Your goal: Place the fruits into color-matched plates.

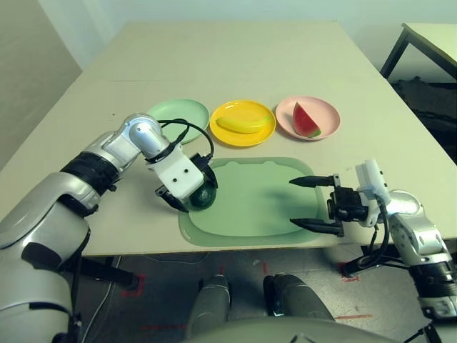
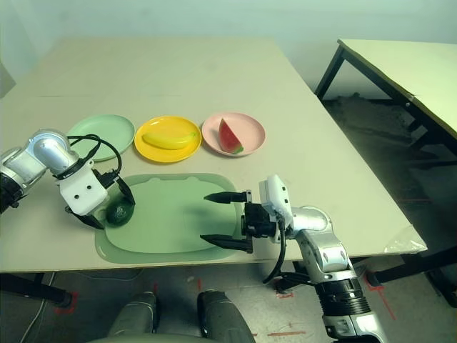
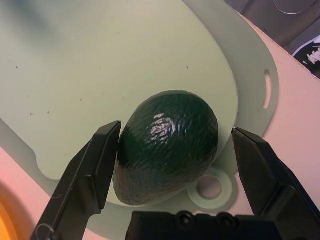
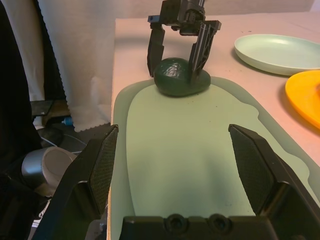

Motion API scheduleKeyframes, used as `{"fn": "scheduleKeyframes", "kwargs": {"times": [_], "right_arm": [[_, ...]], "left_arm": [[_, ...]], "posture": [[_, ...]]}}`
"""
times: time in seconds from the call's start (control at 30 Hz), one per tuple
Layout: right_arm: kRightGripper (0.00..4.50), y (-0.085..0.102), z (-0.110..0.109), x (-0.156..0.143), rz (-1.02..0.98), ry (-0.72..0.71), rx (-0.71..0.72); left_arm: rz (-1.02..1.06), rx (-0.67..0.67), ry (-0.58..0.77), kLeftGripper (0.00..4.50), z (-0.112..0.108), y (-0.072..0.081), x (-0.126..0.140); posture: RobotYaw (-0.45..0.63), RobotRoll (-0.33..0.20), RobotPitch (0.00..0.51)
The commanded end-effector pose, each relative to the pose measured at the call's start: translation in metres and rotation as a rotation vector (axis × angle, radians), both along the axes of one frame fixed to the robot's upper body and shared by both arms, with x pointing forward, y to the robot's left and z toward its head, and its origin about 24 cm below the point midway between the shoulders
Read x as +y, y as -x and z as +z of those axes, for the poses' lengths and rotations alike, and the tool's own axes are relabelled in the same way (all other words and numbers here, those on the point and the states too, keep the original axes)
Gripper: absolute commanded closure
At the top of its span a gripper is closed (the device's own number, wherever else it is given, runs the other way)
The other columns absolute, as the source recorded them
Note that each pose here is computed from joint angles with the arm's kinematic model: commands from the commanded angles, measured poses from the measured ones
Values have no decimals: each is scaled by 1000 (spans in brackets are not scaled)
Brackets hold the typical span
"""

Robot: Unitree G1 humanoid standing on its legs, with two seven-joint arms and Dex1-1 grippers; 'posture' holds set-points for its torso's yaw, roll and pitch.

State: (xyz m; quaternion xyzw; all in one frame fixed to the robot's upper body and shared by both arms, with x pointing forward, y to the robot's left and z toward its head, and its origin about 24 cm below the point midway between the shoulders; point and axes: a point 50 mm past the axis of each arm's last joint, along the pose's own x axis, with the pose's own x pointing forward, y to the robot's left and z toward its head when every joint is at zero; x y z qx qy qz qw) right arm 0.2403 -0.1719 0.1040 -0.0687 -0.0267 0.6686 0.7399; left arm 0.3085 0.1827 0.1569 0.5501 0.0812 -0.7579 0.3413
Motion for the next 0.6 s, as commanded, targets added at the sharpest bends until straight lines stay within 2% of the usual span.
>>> {"fn": "scheduleKeyframes", "kwargs": {"times": [0.03, 0.6], "right_arm": [[63, 3, 1, 2, 13, 4, 2], [63, 6, 1, 7, 21, -1, 7]], "left_arm": [[-13, -12, -11, 0, -1, -1, 1], [-38, -44, -18, 0, -8, -7, -2]], "posture": [[-57, 0, 100], [-65, 0, 95]]}}
